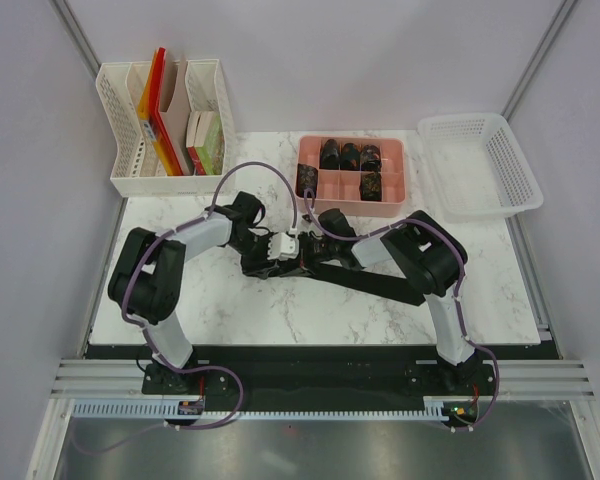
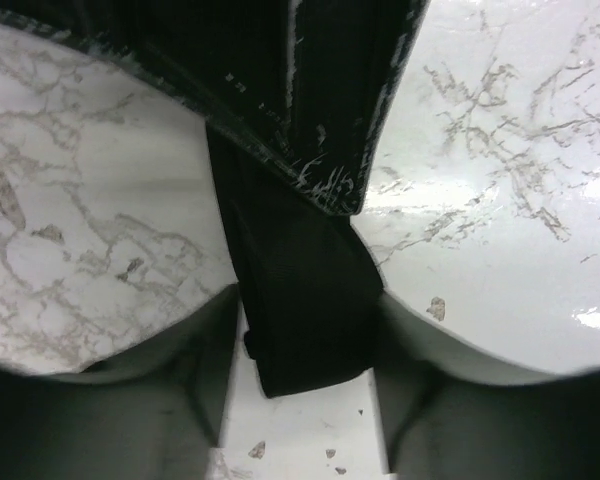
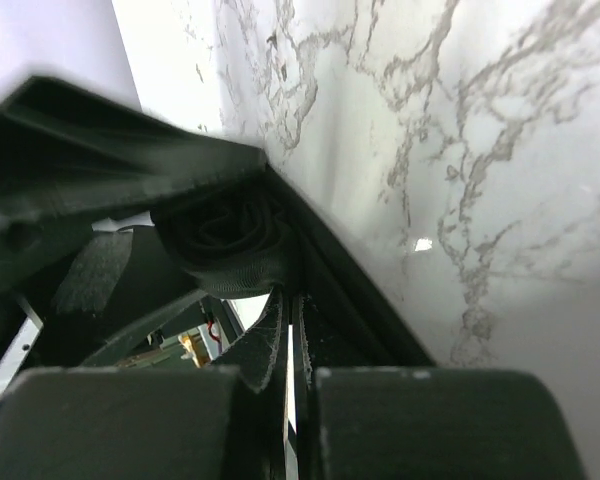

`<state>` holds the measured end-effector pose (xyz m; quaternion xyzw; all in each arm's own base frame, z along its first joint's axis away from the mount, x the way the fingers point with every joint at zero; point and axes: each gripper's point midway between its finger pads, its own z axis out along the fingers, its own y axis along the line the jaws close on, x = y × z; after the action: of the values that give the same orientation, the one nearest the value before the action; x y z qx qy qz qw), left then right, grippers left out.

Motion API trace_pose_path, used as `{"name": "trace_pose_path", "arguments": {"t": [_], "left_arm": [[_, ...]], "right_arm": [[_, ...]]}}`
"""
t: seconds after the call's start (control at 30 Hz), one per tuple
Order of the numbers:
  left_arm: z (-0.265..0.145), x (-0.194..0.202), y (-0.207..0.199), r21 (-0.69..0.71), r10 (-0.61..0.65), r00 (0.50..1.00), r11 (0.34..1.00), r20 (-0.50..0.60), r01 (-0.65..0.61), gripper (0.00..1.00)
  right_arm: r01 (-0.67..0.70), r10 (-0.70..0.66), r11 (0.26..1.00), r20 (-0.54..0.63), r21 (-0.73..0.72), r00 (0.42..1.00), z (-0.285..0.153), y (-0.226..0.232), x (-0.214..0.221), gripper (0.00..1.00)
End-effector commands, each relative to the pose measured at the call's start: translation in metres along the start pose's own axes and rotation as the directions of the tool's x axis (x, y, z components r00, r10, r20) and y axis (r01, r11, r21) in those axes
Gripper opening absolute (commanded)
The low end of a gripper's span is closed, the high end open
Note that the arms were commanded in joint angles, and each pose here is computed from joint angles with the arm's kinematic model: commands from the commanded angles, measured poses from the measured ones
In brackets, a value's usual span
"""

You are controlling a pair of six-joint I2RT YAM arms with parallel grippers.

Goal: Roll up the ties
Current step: Roll the tie at the center of the board.

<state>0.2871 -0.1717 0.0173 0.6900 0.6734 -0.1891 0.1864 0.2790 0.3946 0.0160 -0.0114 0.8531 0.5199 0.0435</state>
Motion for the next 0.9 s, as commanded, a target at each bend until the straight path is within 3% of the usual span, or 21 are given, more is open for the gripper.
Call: {"name": "trace_pose_path", "arguments": {"t": [0.0,0.03,0.13,0.47,0.67,0.87], "left_arm": [[0.010,0.004,-0.007,0.031,-0.005,0.999,0.999,-0.032,0.006,0.43],[0.010,0.011,-0.008,0.033,-0.005,0.998,0.999,-0.063,0.007,0.34],[0.007,0.027,-0.023,0.076,-0.002,0.992,0.997,-0.124,0.012,0.25],[-0.010,0.044,-0.065,0.158,-0.038,0.979,0.985,-0.199,0.070,0.22],[-0.014,0.048,-0.071,0.168,-0.046,0.973,0.982,-0.226,0.086,0.22],[-0.011,0.047,-0.068,0.167,-0.071,0.971,0.980,-0.227,0.110,0.23]], "right_arm": [[0.036,-0.036,0.999,0.009,-0.001,0.999,0.001,0.005,-0.009,0.00],[0.068,-0.068,0.998,0.006,-0.003,0.998,0.000,0.008,-0.010,0.00],[0.101,-0.101,0.995,-0.020,0.000,0.995,-0.006,0.017,-0.010,0.03],[0.206,-0.207,0.978,-0.102,-0.020,0.973,-0.035,0.030,0.001,0.33],[0.243,-0.233,0.968,-0.131,0.064,0.964,-0.052,0.011,0.002,0.35],[0.205,-0.204,0.978,0.036,-0.033,0.978,-0.038,0.049,-0.018,0.37]]}}
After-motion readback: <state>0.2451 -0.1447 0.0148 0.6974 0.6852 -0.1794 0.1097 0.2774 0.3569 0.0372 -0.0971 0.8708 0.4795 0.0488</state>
